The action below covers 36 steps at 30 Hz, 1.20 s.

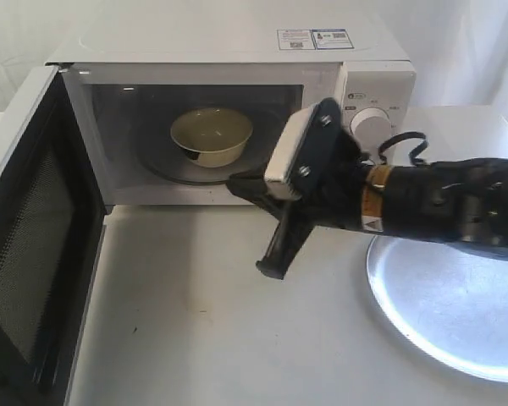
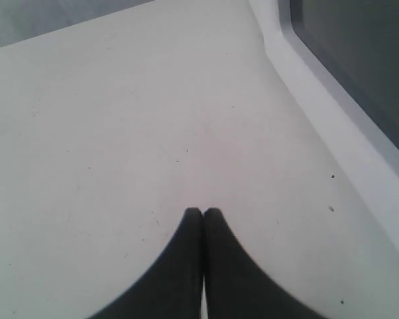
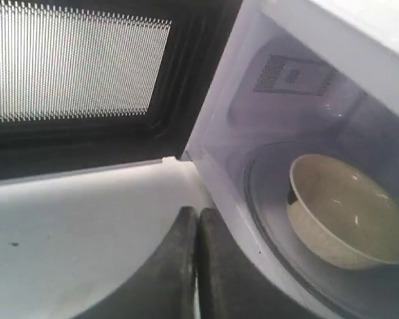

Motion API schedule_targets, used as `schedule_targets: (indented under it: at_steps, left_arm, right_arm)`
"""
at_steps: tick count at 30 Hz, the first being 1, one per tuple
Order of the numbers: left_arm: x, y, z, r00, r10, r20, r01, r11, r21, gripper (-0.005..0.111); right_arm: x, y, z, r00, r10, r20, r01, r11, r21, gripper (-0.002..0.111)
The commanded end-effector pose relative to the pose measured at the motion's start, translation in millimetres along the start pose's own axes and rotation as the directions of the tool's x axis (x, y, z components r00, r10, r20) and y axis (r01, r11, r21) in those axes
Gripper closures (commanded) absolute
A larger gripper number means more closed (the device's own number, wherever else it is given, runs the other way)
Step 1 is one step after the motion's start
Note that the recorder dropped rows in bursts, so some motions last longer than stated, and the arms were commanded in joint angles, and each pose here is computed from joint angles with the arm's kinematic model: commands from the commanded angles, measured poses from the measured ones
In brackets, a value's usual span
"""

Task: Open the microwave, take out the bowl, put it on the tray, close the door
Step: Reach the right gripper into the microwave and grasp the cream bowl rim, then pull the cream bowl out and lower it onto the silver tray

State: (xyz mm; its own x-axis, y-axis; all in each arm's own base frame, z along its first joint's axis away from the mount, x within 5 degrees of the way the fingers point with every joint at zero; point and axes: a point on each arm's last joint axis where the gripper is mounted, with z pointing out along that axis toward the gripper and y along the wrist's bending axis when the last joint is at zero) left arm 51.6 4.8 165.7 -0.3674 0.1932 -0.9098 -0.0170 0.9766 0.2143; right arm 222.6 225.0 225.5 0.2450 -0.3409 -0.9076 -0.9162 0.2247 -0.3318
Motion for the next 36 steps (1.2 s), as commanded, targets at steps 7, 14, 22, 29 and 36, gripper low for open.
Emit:
schedule_targets:
  at_steps: [7,14,22,29,36]
  left_arm:
    - [-0.7,-0.4,-0.4,1.0,-0.008,0.004,0.008,1.0,0.008,0.107]
    - [-0.7,-0.4,-0.4,1.0,-0.008,0.004,0.008,1.0,0.008,0.107]
    - [-0.7,-0.4,-0.4,1.0,-0.008,0.004,0.008,1.0,0.008,0.107]
    - [-0.7,-0.4,-0.4,1.0,-0.008,0.004,0.008,1.0,0.008,0.107]
    - [-0.7,-0.4,-0.4,1.0,-0.008,0.004,0.008,1.0,0.008,0.107]
  right_arm:
    - [26.2,-48.5,111.7,0.945,-0.283,-0.163,0.293,0.955,0.043,0.089]
    - [30.7,-62.1,133.0,0.939,-0.296,-0.176,0.311,0.948,0.063,0.03]
    - [59.6,-73.7,160.3,0.916,-0.281,-0.286,0.311,0.948,0.067,0.053]
    - [29.4,-50.0,174.0,0.889,-0.37,-0.269,0.39,0.921,0.021,0.108]
    - [-31.1,-17.7,151.7,0.808,-0.388,-0.444,0.441,0.897,0.017,0.108]
